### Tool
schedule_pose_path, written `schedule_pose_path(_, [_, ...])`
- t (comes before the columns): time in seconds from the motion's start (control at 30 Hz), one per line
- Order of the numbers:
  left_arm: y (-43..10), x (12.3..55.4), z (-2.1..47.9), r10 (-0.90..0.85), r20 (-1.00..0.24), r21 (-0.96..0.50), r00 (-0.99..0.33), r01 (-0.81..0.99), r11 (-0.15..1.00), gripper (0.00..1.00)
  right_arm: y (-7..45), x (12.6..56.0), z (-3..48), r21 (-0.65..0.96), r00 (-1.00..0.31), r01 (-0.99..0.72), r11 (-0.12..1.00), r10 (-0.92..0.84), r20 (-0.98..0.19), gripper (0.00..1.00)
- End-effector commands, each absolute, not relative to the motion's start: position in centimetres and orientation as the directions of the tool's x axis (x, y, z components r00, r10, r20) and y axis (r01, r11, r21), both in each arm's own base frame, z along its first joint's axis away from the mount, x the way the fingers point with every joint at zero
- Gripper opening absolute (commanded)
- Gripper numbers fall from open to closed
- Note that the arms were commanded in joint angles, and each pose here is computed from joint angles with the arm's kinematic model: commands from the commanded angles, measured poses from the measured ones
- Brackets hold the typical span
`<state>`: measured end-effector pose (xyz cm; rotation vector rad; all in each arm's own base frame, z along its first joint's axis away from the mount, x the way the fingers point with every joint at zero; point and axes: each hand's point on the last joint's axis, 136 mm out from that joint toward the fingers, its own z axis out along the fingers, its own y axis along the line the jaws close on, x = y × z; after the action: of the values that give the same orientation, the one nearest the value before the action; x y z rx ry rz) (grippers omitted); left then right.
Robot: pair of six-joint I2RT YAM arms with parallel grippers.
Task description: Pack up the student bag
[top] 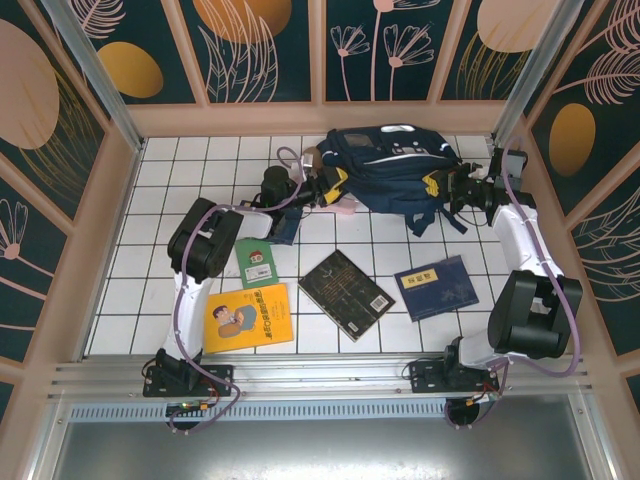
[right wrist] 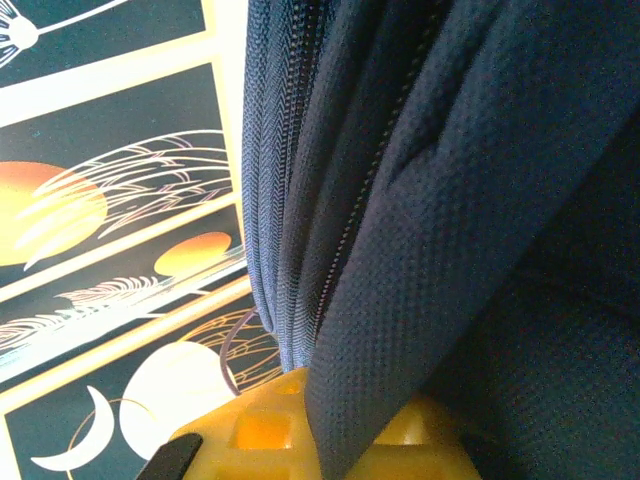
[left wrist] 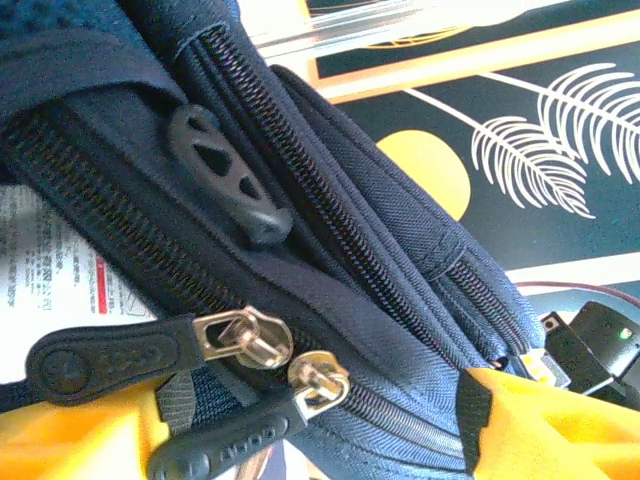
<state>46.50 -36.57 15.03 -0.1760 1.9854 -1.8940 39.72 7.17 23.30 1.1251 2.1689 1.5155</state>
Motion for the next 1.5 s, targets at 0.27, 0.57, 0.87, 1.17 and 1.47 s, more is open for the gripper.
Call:
schedule_pose_path(0.27, [-36.0, 46.6, 16.4, -0.363, -0.244, -0.969, -0.899, 0.234, 0.072, 0.5, 8.5, 38.7, 27.4, 0.942, -0.75, 0.305, 0.138, 0.645, 0.148, 0.0])
schedule_pose_path(0.57, [-35.5, 45.6, 16.6, -0.353, -0.267, -0.964, -0.897, 0.254, 0.082, 0.37, 8.1, 38.8, 27.0, 0.938, -0.742, 0.314, 0.147, 0.654, 0.146, 0.0])
schedule_pose_path(0.87, [-35.0, 44.6, 17.2, -0.34, -0.276, -0.961, -0.899, 0.267, 0.073, 0.22, 8.0, 39.0, 26.6, 0.935, -0.738, 0.319, 0.154, 0.659, 0.143, 0.0])
schedule_pose_path(1.17, [-34.7, 43.0, 19.4, -0.348, -0.212, -0.966, -0.913, 0.249, -0.064, 0.0, 9.0, 38.6, 24.6, 0.923, -0.733, 0.349, 0.161, 0.66, 0.162, 0.0])
schedule_pose_path(1.47, [-36.6, 39.7, 21.3, -0.313, -0.144, -0.962, -0.939, 0.208, -0.18, 0.0, 10.5, 38.5, 23.7, 0.917, -0.73, 0.36, 0.17, 0.663, 0.164, 0.0])
